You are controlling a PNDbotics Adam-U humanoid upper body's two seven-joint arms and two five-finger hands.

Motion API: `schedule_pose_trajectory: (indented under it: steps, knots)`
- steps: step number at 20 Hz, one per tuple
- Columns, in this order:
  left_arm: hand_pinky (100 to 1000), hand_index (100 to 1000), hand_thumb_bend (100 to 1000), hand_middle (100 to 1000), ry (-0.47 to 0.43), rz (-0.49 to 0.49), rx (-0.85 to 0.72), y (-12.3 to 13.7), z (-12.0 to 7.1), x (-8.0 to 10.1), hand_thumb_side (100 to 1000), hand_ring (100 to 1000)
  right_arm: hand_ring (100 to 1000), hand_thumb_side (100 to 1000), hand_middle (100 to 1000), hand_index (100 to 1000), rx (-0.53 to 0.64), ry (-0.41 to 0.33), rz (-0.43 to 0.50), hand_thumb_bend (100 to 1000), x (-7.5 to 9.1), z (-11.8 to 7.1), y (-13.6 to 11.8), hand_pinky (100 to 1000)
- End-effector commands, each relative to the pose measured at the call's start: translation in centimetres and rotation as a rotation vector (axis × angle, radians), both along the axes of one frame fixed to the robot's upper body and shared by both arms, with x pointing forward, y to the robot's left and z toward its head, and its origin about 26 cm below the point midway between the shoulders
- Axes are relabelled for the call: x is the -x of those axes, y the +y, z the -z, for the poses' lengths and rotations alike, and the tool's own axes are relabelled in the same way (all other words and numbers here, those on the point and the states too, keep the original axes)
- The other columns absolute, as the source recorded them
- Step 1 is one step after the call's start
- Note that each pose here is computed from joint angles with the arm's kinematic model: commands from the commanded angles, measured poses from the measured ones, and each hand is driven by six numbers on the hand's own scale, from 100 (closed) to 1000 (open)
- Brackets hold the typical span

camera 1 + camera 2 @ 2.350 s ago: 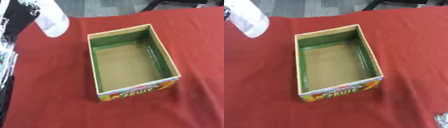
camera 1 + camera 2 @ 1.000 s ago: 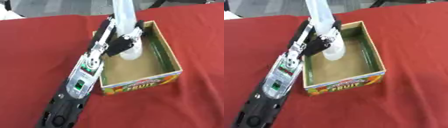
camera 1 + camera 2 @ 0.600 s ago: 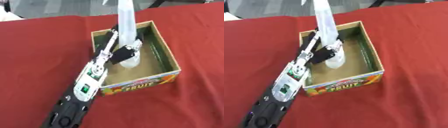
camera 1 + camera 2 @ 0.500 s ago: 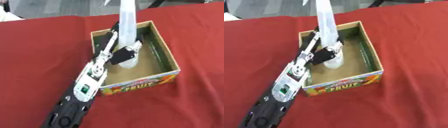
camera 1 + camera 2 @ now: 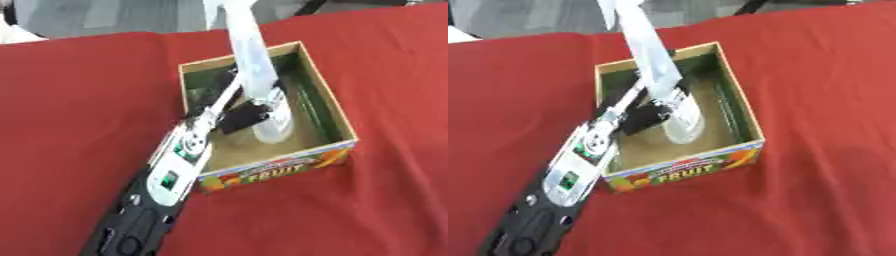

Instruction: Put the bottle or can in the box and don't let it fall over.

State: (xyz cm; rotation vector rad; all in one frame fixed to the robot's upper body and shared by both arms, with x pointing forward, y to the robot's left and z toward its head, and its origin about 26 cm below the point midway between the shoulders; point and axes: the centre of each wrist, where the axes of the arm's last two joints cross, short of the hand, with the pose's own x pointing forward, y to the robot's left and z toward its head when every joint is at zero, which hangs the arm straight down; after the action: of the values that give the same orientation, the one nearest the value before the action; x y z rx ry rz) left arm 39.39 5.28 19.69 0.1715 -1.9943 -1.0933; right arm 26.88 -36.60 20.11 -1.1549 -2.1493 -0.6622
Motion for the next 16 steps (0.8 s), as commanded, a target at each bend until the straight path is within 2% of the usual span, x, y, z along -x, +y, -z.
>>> schedule_pose_trajectory:
  steps: [1,4,8,11,13,16]
  knots:
    - [997,877,165,1000,-0.012,-0.002,-0.035,0.51,-0.84,-0.08,908,1000,503,1000,494,674,0.031,-0.024,0.004,100,0.24,-0.97,-0.38,600]
    - [1000,889,183,1000,-0.015,-0.007,-0.063,0.82,-0.96,-0.08,917,1000,502,1000,493,673,0.033,-0.024,0.003,100,0.25,-0.93,-0.40,600]
    - [1000,896,100,1000,-0.015,-0.005,-0.109,0.89,-0.77,-0.04,857,1000,500,1000,491,671,0.034,-0.027,0.003,100,0.28,-0.94,-0.45,599]
    - [1000,909,112,1000,-0.010,0.005,-0.124,0.93,-0.79,-0.01,866,1000,499,1000,490,670,0.033,-0.029,0.003,100,0.30,-0.96,-0.51,599]
    - [1000,921,181,1000,-0.009,0.008,-0.128,1.03,-0.89,0.00,915,1000,498,1000,489,670,0.034,-0.030,0.002,100,0.31,-0.97,-0.52,599]
    - [1000,928,204,1000,-0.014,0.012,-0.131,1.17,-1.17,0.08,926,1000,497,1000,489,669,0.034,-0.030,0.003,100,0.34,-0.95,-0.56,599]
